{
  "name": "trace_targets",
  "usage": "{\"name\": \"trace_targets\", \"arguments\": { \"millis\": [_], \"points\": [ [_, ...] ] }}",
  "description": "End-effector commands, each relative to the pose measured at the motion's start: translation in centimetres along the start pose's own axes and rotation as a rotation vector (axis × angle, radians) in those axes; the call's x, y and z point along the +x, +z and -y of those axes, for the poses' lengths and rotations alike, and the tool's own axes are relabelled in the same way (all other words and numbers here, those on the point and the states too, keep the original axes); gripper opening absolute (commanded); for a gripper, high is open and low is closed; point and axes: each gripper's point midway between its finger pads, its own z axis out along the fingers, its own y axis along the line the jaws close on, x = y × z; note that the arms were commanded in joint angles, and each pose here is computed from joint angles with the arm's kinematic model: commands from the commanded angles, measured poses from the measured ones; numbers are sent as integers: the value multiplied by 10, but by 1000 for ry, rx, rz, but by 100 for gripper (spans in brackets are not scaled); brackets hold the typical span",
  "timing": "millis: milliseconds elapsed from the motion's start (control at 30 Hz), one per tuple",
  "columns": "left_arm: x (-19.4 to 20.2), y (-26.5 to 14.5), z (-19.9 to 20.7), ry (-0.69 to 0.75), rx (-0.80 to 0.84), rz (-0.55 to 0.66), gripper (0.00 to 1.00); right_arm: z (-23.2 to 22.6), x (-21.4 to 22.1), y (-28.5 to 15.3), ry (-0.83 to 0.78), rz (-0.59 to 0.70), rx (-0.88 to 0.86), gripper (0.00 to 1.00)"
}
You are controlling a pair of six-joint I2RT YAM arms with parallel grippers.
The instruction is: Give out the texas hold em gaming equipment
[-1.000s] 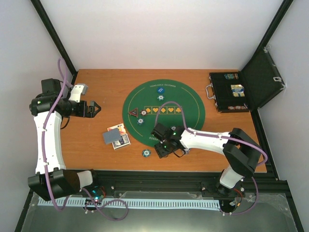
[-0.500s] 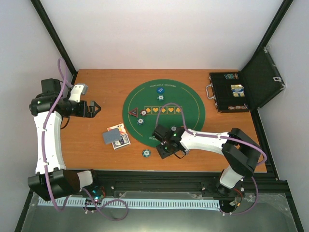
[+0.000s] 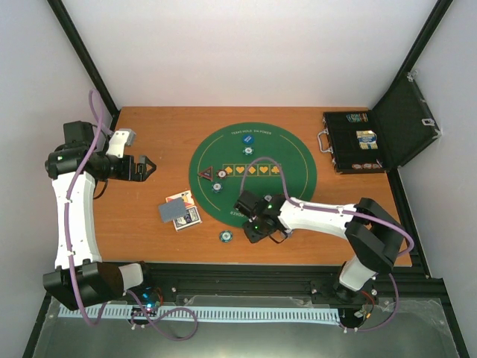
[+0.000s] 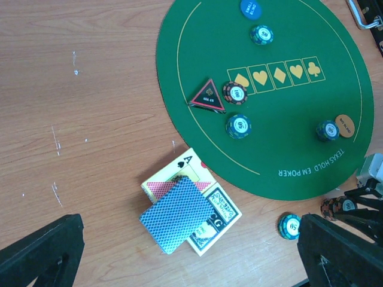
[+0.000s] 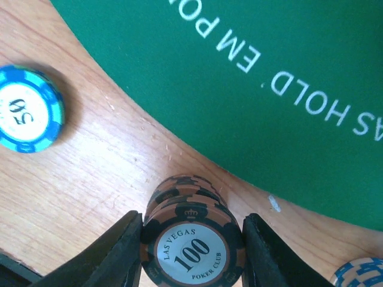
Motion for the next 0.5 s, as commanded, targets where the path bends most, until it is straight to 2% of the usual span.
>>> {"name": "trace_targets", "arguments": {
  "millis": [0, 233, 467],
  "points": [
    [-8, -14, 8, 2, 8, 38, 100, -7, -20, -29, -16, 71, -9, 29],
    [-7, -13, 8, 1, 7, 32, 100, -3, -66, -70, -34, 167, 24, 29],
    [-8, -14, 7, 3, 4, 33, 100, 58, -151, -93, 52, 257, 84, 29]
  ]
}}
